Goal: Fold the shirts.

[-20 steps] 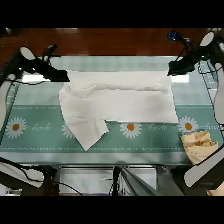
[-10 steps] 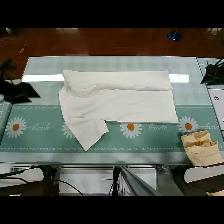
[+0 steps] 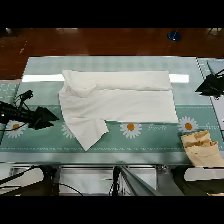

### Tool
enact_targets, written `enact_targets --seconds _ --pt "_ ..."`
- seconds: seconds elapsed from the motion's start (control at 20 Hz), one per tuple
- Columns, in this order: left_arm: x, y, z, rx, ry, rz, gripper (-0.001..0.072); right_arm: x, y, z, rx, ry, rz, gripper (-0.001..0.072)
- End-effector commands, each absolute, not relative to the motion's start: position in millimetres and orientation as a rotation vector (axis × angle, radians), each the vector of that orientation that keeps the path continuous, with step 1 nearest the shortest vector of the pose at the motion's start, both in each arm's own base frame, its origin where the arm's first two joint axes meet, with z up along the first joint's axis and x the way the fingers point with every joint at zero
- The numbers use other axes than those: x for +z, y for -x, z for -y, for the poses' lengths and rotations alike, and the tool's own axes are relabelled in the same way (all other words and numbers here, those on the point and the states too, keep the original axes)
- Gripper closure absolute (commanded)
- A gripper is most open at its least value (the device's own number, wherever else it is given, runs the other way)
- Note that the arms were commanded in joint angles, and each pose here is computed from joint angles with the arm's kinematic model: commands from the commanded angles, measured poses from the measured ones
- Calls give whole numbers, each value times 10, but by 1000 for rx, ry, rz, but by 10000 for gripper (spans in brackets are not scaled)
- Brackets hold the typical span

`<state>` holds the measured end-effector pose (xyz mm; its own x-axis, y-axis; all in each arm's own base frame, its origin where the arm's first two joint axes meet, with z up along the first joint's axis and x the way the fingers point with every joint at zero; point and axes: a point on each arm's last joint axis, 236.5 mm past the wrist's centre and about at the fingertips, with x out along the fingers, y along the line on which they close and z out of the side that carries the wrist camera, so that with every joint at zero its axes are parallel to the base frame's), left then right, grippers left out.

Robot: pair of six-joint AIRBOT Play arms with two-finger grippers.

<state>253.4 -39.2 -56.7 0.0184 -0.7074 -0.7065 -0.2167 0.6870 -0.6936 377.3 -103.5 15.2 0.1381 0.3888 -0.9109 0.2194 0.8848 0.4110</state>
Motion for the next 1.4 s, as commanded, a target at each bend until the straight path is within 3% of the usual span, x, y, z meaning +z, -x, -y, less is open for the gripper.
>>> enact_targets --seconds 0.0,0.25,0.3,0.35,0.4,0.5,0.55,0.65,0.75,1.05,1.35 --pt "-761 -2533 622 -467 748 -1568 72 157 -3774 999 149 -528 -1438 311" --pt "-1053 -2651 836 -415 686 -1597 73 157 -3768 995 151 -529 -1440 311" --pt "-1096 -2660 877 -407 680 -1605 121 157 -3772 997 150 -529 -1439 312" --pt "-1133 -2664 917 -403 675 -1612 213 157 -3772 998 150 -528 -1438 312" --pt "-1174 -2656 958 -408 663 -1623 379 157 -3772 997 150 -529 -1439 312" --pt "-1232 -2632 1007 -415 652 -1641 629 160 -3760 991 152 -530 -1443 312" --pt "-1237 -2629 1004 -414 653 -1643 679 160 -3751 986 154 -531 -1447 312" --pt "-1217 -2634 971 -410 665 -1638 680 149 -3712 1019 146 -529 -1460 309" --pt "-1184 -2593 946 -439 669 -1644 680 93 -3582 1146 104 -528 -1501 185" --pt "-1142 -2574 831 -449 702 -1637 680 -304 -3223 910 183 -768 -1562 179" --pt "-1141 -2577 816 -459 695 -1630 680 -735 -2983 553 200 -808 -1648 180"
